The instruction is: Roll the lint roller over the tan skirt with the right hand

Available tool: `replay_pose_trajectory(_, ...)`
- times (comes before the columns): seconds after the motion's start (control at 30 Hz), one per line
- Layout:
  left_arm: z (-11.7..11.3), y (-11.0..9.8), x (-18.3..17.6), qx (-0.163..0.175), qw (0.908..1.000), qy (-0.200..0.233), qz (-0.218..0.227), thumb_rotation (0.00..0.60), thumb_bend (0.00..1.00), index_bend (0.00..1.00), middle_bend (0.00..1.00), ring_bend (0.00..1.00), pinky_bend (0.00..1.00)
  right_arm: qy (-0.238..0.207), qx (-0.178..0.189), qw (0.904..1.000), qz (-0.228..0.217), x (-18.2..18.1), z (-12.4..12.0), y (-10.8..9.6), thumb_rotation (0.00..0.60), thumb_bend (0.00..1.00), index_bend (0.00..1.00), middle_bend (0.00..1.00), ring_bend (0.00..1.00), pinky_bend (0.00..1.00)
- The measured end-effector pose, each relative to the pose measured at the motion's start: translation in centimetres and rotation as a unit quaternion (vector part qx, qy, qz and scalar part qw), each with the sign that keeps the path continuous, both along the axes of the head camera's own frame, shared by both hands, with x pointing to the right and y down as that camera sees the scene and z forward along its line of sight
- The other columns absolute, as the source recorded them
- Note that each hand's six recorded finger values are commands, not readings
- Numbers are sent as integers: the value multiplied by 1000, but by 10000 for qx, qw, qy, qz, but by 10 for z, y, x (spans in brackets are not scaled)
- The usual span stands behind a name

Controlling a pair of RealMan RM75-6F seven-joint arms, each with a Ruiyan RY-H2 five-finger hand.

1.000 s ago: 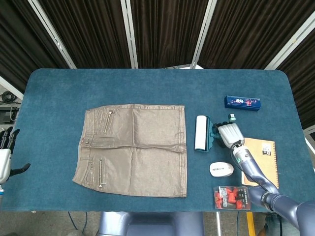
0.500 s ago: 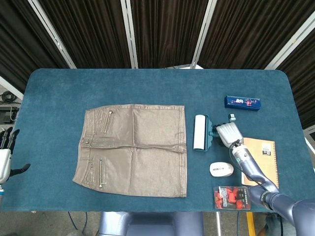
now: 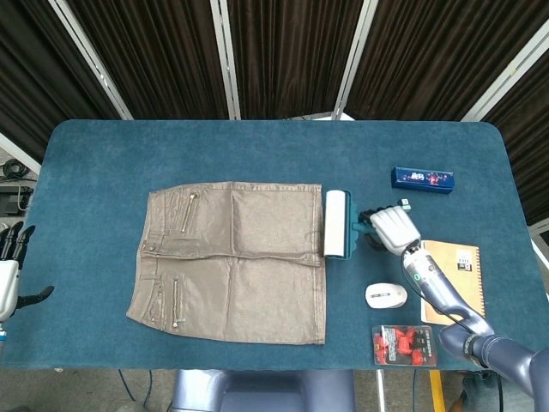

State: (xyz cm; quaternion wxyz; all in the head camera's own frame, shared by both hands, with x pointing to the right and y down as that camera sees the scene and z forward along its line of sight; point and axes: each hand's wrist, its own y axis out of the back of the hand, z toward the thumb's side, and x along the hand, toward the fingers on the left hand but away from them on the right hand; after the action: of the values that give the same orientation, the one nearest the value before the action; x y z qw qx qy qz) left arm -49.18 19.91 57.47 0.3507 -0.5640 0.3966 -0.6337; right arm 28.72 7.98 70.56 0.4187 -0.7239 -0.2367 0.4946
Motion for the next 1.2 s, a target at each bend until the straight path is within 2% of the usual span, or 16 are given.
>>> replay_pose_trajectory(0.2, 3, 0, -1, -72, 10000, 3, -16, 600, 0, 0, 0, 0, 0, 37, 156, 9968, -783, -49, -18, 1, 600, 967, 553, 557, 492, 653)
replay_pose_trajectory(0.33, 5, -1, -3, -97, 9999, -3, -43, 600, 0, 0, 0, 0, 0, 183, 262, 9898, -1388, -88, -25, 8, 600, 969, 554, 558, 494, 653)
replay_pose_trajectory(0.57, 7, -2, -8, -140, 9998, -6, -121, 600, 0, 0, 0, 0, 0, 479, 436, 9696, -2361, -155, -26, 28, 600, 974, 560, 560, 501, 661)
replay_pose_trajectory(0.87, 9, -3, -14, -189, 9996, -33, -200, 600, 0, 0, 0, 0, 0, 719, 441, 9444, -3177, -223, -11, 71, 600, 982, 564, 565, 508, 663)
replay_pose_trajectory(1.03, 10, -3, -15, -203, 9996, -46, -212, 600, 0, 0, 0, 0, 0, 1025, 475, 9331, -3415, -228, 2, 84, 600, 981, 567, 566, 511, 664)
replay_pose_trajectory(1.1, 11, -3, -15, -208, 9996, -55, -209, 600, 0, 0, 0, 0, 0, 1229, 564, 9282, -3466, -222, 7, 83, 600, 982, 568, 566, 511, 664)
replay_pose_trajectory(1.2, 12, -3, -14, -226, 9995, -61, -197, 600, 0, 0, 0, 0, 0, 1450, 658, 9269, -3398, -209, 10, 75, 600, 981, 569, 567, 511, 664)
